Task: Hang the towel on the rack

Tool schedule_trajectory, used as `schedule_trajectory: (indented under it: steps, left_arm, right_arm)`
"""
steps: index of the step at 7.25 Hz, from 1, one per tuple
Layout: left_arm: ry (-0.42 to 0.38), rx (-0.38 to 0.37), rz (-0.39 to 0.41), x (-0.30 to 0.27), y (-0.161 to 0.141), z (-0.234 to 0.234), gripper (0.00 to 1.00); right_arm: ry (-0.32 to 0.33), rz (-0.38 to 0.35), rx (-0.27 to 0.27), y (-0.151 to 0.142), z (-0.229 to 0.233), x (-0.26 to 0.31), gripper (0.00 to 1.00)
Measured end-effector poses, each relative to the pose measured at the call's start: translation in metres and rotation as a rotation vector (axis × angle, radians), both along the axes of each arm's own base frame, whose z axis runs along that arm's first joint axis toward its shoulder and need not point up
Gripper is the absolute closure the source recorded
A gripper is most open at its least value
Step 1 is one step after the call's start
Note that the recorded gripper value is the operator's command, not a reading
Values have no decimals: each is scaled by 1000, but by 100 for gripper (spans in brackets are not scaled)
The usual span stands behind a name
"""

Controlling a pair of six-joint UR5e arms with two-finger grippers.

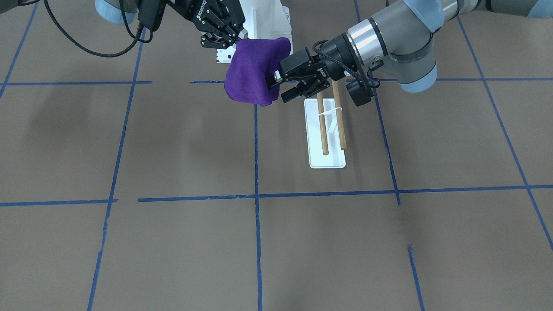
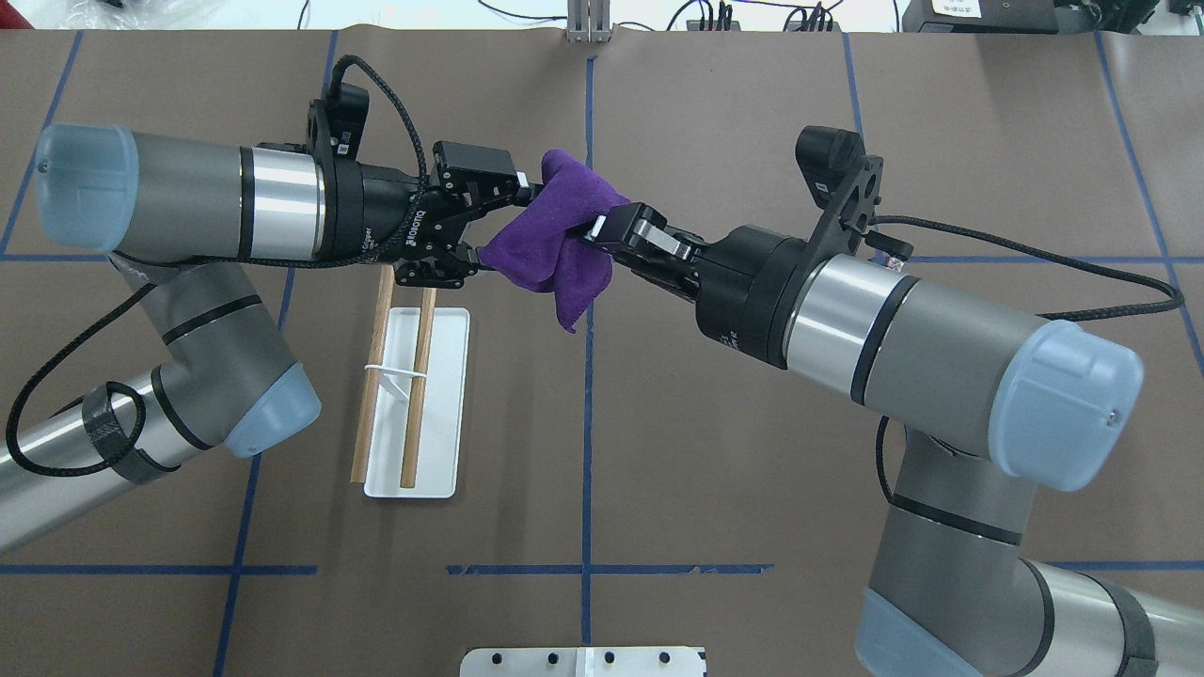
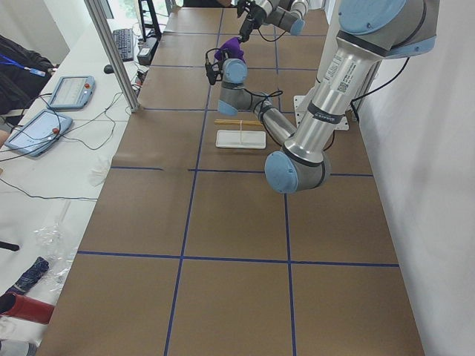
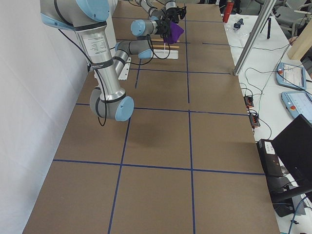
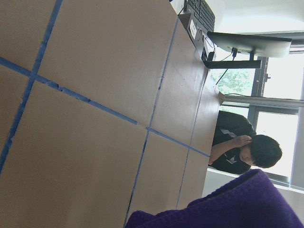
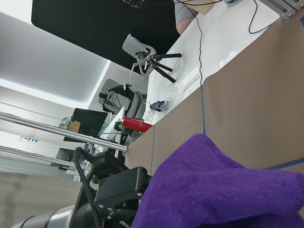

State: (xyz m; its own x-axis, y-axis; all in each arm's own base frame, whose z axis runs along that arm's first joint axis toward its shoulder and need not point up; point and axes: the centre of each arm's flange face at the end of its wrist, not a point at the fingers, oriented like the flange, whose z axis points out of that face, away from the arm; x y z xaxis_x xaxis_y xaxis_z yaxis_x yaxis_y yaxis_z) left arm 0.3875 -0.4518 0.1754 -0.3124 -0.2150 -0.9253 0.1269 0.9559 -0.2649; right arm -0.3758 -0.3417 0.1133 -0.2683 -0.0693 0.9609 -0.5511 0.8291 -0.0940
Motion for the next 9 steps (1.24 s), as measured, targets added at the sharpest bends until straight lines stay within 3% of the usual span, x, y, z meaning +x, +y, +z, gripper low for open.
schedule_trajectory:
  steps: [9]
  left_arm:
    - [24,19,-1,-2,0,-18,12]
  right_arm:
    - [41,-17,21,9,7,-11,100]
